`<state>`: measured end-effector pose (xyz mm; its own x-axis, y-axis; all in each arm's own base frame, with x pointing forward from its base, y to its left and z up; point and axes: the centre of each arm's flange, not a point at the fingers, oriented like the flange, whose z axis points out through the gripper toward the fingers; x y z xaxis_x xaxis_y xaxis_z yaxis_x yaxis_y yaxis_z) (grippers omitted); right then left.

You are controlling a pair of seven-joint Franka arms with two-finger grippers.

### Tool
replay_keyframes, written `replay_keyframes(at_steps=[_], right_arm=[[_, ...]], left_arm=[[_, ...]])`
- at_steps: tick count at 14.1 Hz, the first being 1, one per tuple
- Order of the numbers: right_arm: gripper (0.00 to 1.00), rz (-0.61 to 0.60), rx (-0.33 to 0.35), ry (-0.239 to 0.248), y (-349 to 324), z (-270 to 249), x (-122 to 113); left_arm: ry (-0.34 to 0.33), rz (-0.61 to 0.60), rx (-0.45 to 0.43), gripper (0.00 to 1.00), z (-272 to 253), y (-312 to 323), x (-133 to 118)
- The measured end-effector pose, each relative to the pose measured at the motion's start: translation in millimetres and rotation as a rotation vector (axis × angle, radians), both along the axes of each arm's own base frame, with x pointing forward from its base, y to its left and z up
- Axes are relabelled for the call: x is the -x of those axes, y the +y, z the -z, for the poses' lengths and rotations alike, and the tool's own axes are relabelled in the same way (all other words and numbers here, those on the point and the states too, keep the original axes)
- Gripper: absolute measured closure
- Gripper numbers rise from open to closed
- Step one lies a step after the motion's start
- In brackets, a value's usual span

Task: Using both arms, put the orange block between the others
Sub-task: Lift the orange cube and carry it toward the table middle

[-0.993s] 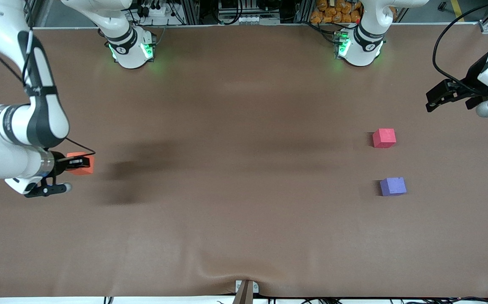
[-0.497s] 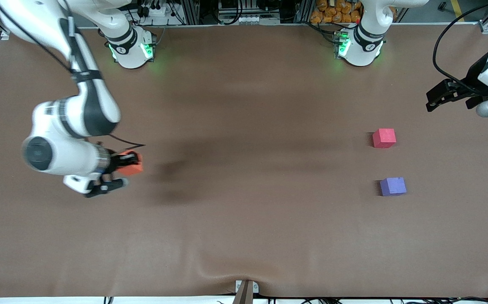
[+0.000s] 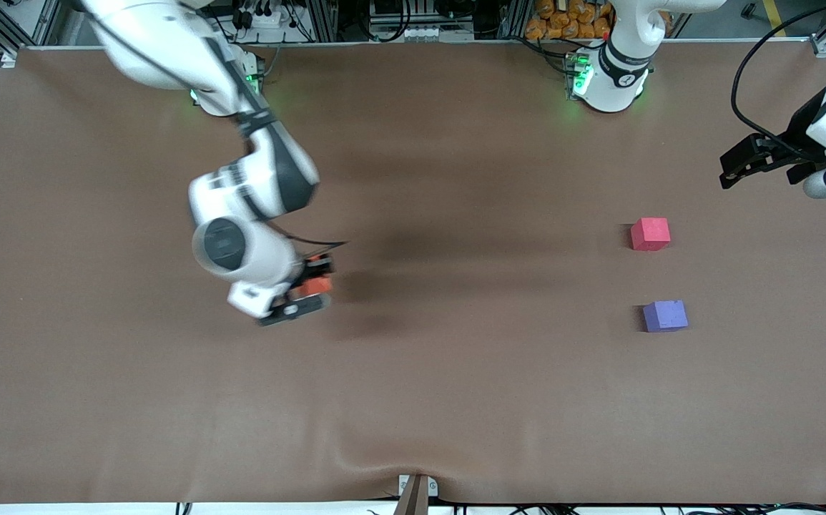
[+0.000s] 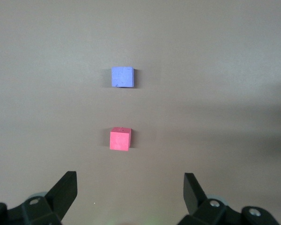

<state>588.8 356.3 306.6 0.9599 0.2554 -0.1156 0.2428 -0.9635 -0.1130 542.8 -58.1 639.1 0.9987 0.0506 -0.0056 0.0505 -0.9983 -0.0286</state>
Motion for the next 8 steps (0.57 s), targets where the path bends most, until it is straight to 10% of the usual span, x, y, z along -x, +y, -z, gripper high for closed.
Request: replay_keyframes(at_steps=[8], right_arm=[[0.44, 0.162, 0.045, 0.015, 91.8, 53.8, 33.8]], left_arm=[[0.009, -0.003, -0.001, 0.00, 3.7, 1.3, -1.5]])
